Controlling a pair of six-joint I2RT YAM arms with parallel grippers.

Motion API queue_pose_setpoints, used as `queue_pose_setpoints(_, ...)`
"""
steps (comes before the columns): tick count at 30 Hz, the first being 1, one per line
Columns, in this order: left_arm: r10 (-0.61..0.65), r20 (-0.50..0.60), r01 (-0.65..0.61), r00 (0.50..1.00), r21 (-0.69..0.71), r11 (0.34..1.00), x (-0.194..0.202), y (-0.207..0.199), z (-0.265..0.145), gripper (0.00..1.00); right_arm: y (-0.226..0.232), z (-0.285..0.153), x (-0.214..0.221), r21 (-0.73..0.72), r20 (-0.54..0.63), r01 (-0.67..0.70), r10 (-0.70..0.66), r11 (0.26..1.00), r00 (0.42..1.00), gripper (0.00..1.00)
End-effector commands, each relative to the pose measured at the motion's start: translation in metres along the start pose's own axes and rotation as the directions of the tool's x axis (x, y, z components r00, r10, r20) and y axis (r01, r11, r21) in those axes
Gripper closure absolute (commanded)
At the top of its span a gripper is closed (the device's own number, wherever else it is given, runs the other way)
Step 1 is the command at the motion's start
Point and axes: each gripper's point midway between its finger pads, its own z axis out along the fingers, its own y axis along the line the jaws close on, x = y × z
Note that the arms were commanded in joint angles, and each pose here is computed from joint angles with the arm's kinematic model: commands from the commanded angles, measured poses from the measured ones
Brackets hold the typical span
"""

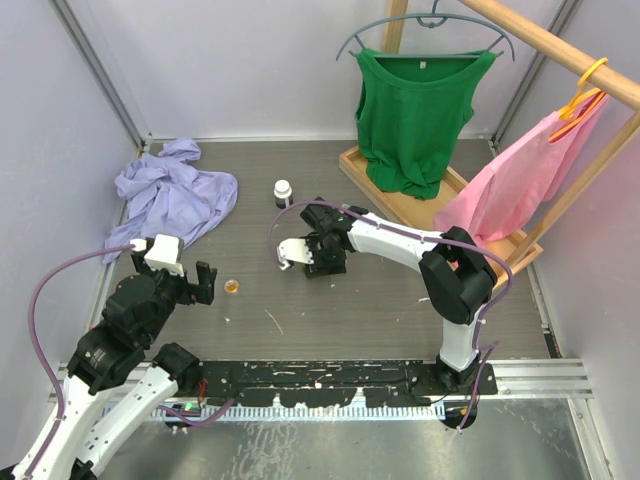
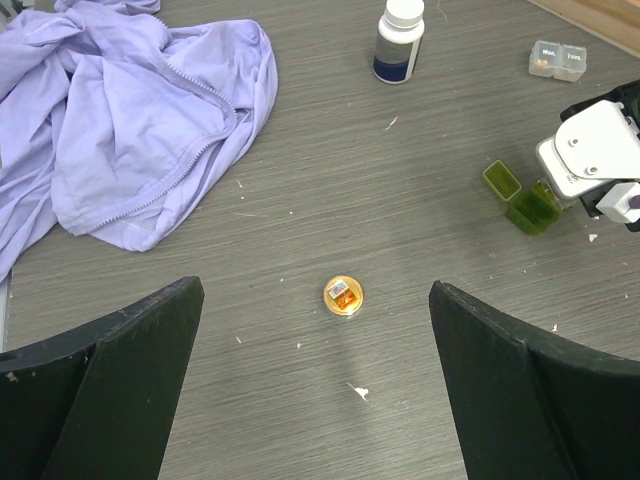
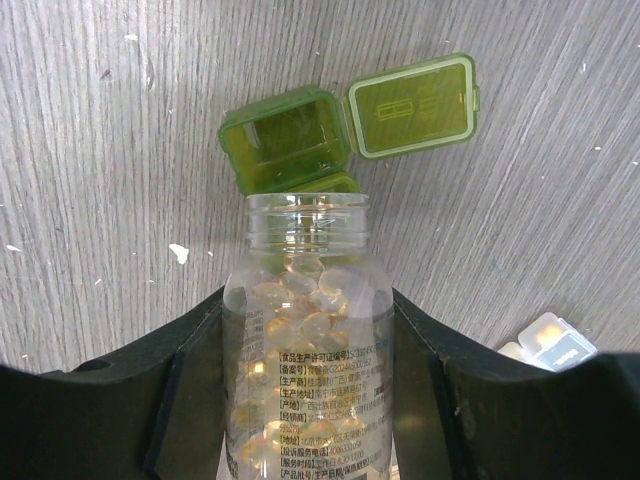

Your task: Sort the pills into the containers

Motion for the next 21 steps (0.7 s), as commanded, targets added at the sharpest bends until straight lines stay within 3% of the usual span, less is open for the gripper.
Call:
queue_pose_setpoints(1, -0.008, 0.064, 0.008, 0.998, 0.013, 1.0, -0.016, -0.002, 0.0, 0.02, -0.025, -0.026, -0.014, 0.125, 0.049, 0.002, -0.008, 0.992, 0.999, 0.99)
queue_pose_setpoints(2, -0.008, 0.064, 0.007, 0.998, 0.015, 1.0, -0.015, -0.002, 0.0, 0.02, -0.032, -0.032, -0.016, 0.144, 0.075, -0.027, 0.016, 0.989, 0.997, 0.99)
queue_pose_setpoints(4, -0.011, 0.072, 0.01, 0.997, 0.01, 1.0, -0.016, -0.001, 0.0, 0.02, -0.013, -0.027, -0.018, 0.037, 0.063, 0.014, -0.016, 0.999, 0.998, 0.99)
queue_pose_setpoints(7, -0.009, 0.066, 0.008, 0.998, 0.015, 1.0, -0.016, -0.002, -0.001, 0.02, -0.03, -0.03, -0.015, 0.138, 0.063, -0.027, 0.018, 0.99, 0.998, 0.99)
queue_pose_setpoints(10, -0.011, 0.073, 0.011, 0.997, 0.012, 1.0, -0.016, -0.001, -0.001, 0.02, -0.006, -0.023, -0.019, 0.031, 0.048, 0.024, -0.025, 0.999, 0.999, 0.99)
queue_pose_setpoints(12, -0.009, 0.069, 0.008, 0.998, 0.016, 1.0, -0.016, -0.002, -0.001, 0.02, -0.02, -0.025, -0.014, 0.108, 0.051, -0.009, 0.004, 0.994, 0.999, 0.99)
queue_pose_setpoints(14, -0.01, 0.069, 0.009, 0.998, 0.016, 1.0, -0.016, -0.002, -0.001, 0.02, -0.01, -0.026, -0.022, 0.048, 0.093, -0.003, -0.002, 0.999, 0.996, 0.99)
queue_pose_setpoints(16, -0.01, 0.073, 0.009, 0.997, 0.015, 1.0, -0.017, -0.002, 0.0, 0.02, -0.005, -0.021, -0.014, 0.049, 0.027, 0.02, -0.021, 0.999, 0.999, 0.99)
queue_pose_setpoints(18, -0.01, 0.068, 0.008, 0.998, 0.018, 1.0, -0.016, -0.002, -0.001, 0.02, -0.016, -0.026, -0.02, 0.091, 0.088, -0.02, 0.012, 0.996, 0.996, 0.99)
queue_pose_setpoints(21, -0.011, 0.076, 0.01, 0.997, 0.015, 1.0, -0.017, -0.002, -0.001, 0.02, 0.007, -0.021, -0.022, -0.002, 0.072, 0.036, -0.036, 0.999, 0.997, 0.99)
